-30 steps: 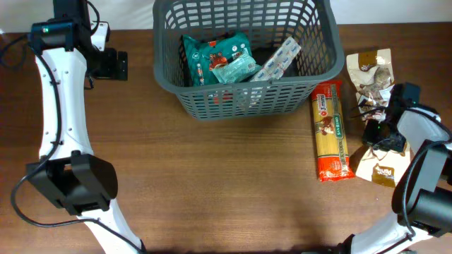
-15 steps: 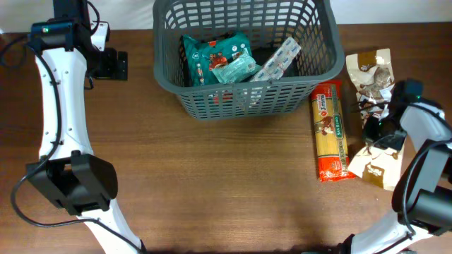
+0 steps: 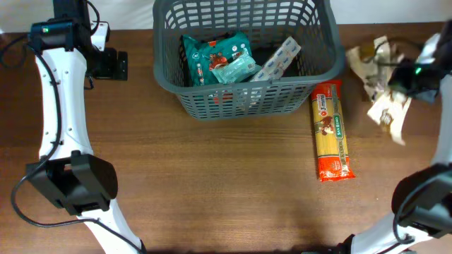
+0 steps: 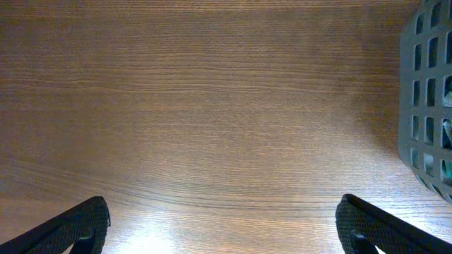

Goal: Pack container
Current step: 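Grasp the clear rice bag with the right gripper and lift, then carry the rice bag over the basket and release it inside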

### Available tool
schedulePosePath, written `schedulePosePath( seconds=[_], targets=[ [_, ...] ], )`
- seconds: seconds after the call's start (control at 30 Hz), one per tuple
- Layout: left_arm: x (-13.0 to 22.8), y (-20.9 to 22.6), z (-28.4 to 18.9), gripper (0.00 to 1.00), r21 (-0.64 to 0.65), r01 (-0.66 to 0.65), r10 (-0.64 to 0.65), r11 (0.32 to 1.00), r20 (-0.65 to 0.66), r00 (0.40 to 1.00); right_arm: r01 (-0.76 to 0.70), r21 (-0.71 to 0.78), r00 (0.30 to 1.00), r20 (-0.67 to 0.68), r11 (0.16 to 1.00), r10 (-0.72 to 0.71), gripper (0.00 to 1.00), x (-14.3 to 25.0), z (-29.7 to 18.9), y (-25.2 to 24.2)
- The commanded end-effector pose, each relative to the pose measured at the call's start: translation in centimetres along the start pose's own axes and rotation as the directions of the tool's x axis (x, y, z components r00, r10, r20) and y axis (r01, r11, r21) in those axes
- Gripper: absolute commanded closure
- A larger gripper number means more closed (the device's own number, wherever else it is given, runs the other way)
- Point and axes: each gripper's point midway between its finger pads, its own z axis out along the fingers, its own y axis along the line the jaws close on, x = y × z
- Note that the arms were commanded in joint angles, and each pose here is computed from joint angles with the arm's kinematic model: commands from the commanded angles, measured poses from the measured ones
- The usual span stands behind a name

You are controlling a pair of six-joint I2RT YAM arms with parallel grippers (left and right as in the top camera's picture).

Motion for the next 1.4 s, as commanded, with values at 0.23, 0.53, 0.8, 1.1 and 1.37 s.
schedulePosePath(
  seconds=[0.23, 0.53, 0.8, 1.1, 1.37],
  targets=[
    [0.0, 0.0, 0.3, 0.01, 0.007, 0.011, -0.011, 1.000, -0.004, 1.000, 0.314, -0.312, 0.915, 0.351, 0.897, -0.198, 0.96, -2.2, -15.6, 13.0],
    [0.0, 0.0, 0.3, 0.01, 0.007, 0.011, -0.011, 1.000, -0.004, 1.000, 0.692, -0.405, 0.707, 0.546, 0.598, -0.449, 0.96, 3.0, -21.2, 24.9],
    [0.0, 0.0, 0.3, 0.01, 0.007, 0.011, -0.011, 1.000, -0.004, 1.000, 0.900, -0.273, 0.433, 0.631, 0.339, -0.643, 0.96, 6.7, -18.7, 31.6],
    [0.0, 0.0, 0.3, 0.01, 0.007, 0.011, -0.011, 1.000, -0.004, 1.000, 0.960, -0.183, 0.281, 0.566, 0.214, -0.775, 0.96, 6.1, -10.6, 33.2],
    [0.0, 0.0, 0.3, 0.01, 0.007, 0.011, -0.011, 1.000, -0.004, 1.000, 0.964, -0.145, 0.264, 0.550, 0.221, -0.792, 0.96, 4.0, -5.1, 34.5]
  ],
)
